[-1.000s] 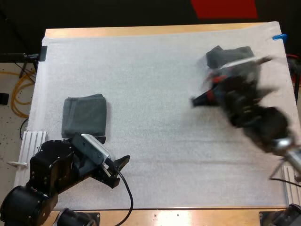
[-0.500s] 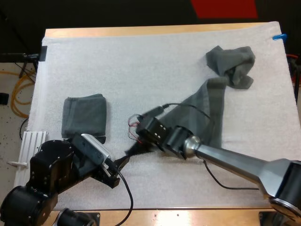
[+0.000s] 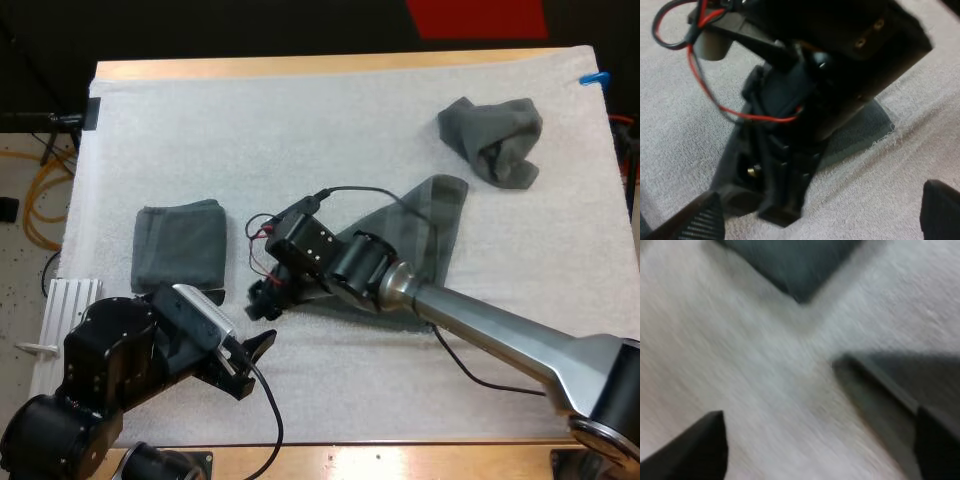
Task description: Pick towel from pile fold and stack
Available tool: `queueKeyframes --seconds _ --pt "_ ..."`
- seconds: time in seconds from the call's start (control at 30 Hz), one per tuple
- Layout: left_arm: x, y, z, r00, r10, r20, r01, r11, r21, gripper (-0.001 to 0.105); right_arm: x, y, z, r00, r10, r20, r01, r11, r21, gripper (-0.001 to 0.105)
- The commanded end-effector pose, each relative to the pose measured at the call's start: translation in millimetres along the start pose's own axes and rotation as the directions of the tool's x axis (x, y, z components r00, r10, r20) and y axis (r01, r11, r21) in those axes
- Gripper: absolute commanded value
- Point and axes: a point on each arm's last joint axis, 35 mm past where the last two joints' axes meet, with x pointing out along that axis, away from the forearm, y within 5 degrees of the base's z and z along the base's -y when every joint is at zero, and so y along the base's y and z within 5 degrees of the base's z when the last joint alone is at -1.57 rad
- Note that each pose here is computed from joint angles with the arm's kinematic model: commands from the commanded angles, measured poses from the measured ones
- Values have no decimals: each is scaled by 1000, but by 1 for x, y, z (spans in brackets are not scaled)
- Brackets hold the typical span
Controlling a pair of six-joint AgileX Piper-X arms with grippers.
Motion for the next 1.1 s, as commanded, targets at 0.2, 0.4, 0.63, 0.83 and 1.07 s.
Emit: queueKeyframes --seconds 0.2,0.4,0.63,0.83,1.07 --pt "-2 -1 5 999 12 52 -15 998 63 76 -62 -18 -15 969 -210 -128 202 976 -76 71" --pt "0 0 5 999 22 47 -25 997 76 76 -88 -52 -37 950 -249 -191 260 965 37 71" --pt "7 2 8 999 27 20 -29 995 94 76 -93 -81 -86 918 -264 -296 324 929 179 71" --pt "17 5 10 999 32 -16 -30 996 84 76 -80 -90 -141 881 -235 -410 374 877 300 71" --pt "21 7 11 999 34 -33 -31 996 79 76 -46 -83 -189 902 -155 -402 348 813 467 71"
